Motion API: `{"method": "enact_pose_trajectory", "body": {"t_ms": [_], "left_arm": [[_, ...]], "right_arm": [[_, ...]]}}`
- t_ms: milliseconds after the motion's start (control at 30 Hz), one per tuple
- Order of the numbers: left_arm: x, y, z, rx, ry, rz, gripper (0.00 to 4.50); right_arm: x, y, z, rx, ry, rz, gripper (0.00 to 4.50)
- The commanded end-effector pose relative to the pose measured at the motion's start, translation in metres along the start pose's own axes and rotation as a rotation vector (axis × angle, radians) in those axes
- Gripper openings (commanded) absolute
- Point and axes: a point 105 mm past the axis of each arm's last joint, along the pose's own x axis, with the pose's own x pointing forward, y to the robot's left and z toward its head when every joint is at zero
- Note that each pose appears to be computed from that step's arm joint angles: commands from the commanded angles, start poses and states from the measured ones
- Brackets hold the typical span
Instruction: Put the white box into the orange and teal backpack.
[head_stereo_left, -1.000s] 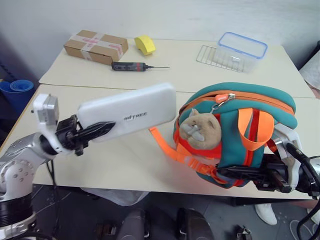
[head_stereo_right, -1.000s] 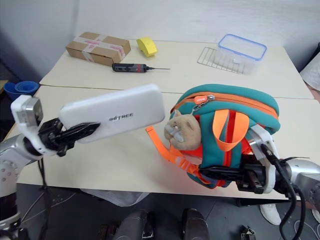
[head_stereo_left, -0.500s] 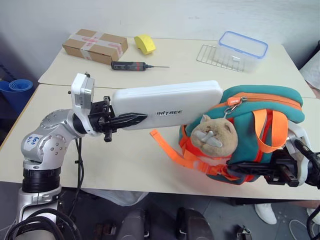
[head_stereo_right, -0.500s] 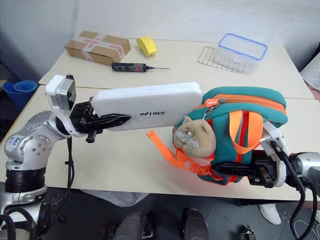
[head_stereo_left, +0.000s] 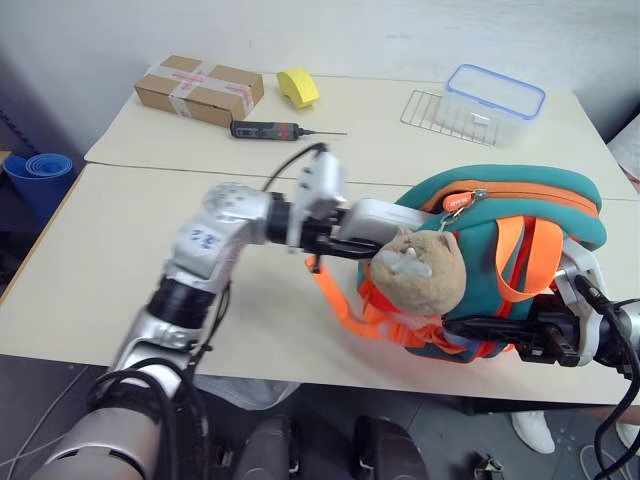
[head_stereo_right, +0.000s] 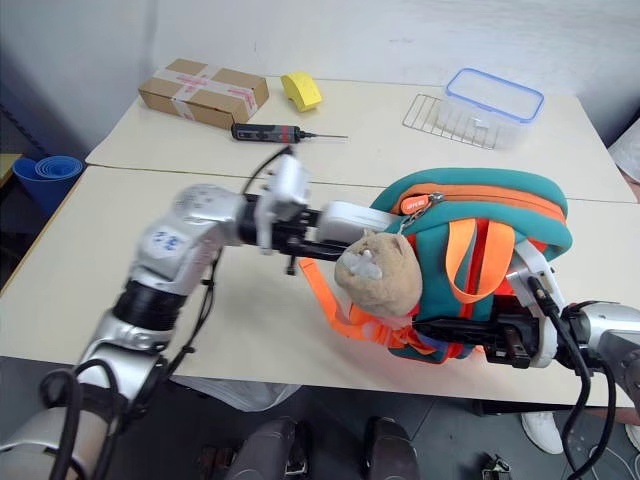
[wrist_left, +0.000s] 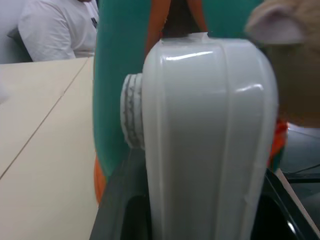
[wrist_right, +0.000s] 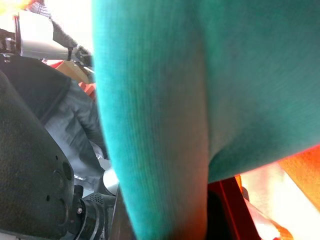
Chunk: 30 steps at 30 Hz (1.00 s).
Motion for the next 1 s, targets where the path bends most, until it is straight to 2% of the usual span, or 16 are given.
{"method": "enact_pose_trajectory", "body": {"t_ms": [33, 100, 167, 267, 367, 467, 567, 700, 767, 833, 1000], "left_arm": [[0.031, 0.009, 0.004, 0.032, 0.012, 0.026, 1.27], [0.046, 0.012, -0.001, 0.04, 0.021, 0.041, 1.27], [0.05, 0.014, -0.007, 0.052, 0.035, 0.058, 2.01], [0.046, 0.016, -0.003, -0.007, -0.023, 0.089, 2.83], [0.028, 0.015, -0.002, -0.043, -0.064, 0.102, 3.74], [-0.01, 0.016, 0.006, -0.046, -0.167, 0.104, 4.49], [-0.046, 0.007, 0.008, -0.002, -0.194, 0.053, 4.49], [-0.082, -0.011, 0.0, 0.0, -0.116, -0.022, 4.49], [-0.083, -0.022, 0.004, 0.019, -0.112, -0.053, 4.49], [-0.078, -0.028, 0.015, 0.026, -0.166, -0.059, 4.49], [-0.055, -0.042, 0.022, 0.056, -0.209, -0.074, 4.49]], "right_arm": [[0.005, 0.005, 0.001, -0.026, -0.003, 0.018, 0.01], [0.006, 0.005, 0.001, -0.031, -0.012, 0.011, 0.01], [0.007, 0.005, 0.001, -0.035, -0.022, 0.001, 0.0], [0.006, 0.004, 0.0, -0.035, -0.039, -0.02, 0.0], [0.005, 0.003, -0.002, -0.031, -0.06, -0.044, 0.0], [0.005, -0.003, -0.003, -0.037, -0.111, -0.093, 0.0], [0.006, -0.006, -0.004, -0.047, -0.137, -0.119, 0.0], [0.009, -0.009, -0.004, -0.061, -0.151, -0.126, 0.0], [0.009, -0.011, -0.003, -0.07, -0.152, -0.124, 0.0], [0.008, -0.012, -0.002, -0.071, -0.146, -0.119, 0.0], [0.009, -0.015, -0.002, -0.071, -0.133, -0.107, 0.0]]}}
